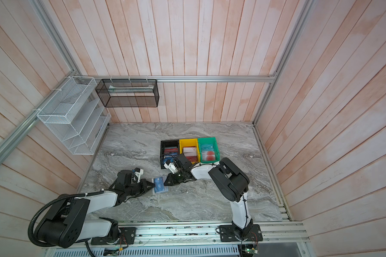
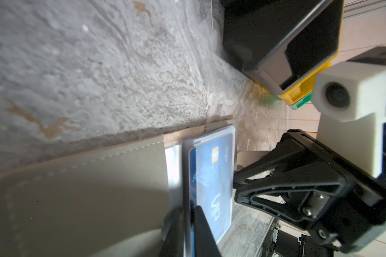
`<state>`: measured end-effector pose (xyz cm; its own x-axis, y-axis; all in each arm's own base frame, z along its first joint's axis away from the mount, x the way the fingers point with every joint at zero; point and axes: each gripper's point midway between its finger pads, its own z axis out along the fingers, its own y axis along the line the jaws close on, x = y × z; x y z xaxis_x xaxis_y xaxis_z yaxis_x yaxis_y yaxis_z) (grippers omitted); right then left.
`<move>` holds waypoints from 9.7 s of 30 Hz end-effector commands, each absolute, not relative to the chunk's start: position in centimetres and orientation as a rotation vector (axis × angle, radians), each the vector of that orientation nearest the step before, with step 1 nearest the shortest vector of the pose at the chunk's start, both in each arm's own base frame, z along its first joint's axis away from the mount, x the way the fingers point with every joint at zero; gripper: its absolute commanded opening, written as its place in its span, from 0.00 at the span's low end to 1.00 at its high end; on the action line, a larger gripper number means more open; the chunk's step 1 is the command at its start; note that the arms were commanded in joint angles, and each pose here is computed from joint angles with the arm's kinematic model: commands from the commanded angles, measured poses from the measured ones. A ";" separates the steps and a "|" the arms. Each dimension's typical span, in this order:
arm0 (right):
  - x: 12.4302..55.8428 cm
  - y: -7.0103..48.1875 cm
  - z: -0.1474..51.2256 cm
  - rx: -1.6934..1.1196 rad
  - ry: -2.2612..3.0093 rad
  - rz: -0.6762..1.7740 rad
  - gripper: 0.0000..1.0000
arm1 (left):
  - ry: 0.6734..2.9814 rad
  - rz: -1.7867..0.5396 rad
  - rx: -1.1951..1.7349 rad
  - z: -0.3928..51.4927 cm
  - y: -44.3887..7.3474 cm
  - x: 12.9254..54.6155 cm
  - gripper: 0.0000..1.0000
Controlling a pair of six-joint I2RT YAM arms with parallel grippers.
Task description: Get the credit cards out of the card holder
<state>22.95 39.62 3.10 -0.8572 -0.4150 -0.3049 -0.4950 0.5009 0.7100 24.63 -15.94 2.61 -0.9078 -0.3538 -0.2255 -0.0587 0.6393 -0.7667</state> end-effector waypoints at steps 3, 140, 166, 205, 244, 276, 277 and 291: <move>22.1 38.8 0.7 -0.783 2.741 1.239 0.18 | 2.508 -1.146 -0.311 2.4 -15.9 24.5 0.14; 23.9 40.1 14.2 -0.976 2.403 1.551 0.35 | 2.104 -1.394 -0.178 15.3 -15.9 25.6 0.00; 23.4 41.3 14.6 -1.004 2.302 1.779 0.19 | 2.080 -1.460 -0.171 14.6 -16.4 25.6 0.00; 33.9 33.3 16.6 -1.748 2.221 0.429 0.00 | 2.347 -1.285 -0.266 9.7 -15.5 26.8 0.46; 36.4 36.2 11.1 -2.100 1.896 0.052 0.00 | 2.373 -1.277 -0.279 8.4 -15.5 27.4 0.47; 35.2 35.5 7.1 -2.186 1.919 0.053 0.00 | 2.385 -1.293 -0.273 7.7 -15.1 28.6 0.48; 35.2 35.5 7.1 -2.185 1.919 0.053 0.00 | 2.384 -1.293 -0.272 7.7 -15.0 28.6 0.48; 37.1 36.6 7.1 -2.144 1.897 -0.018 0.19 | 2.382 -1.287 -0.280 7.6 -14.8 28.5 0.48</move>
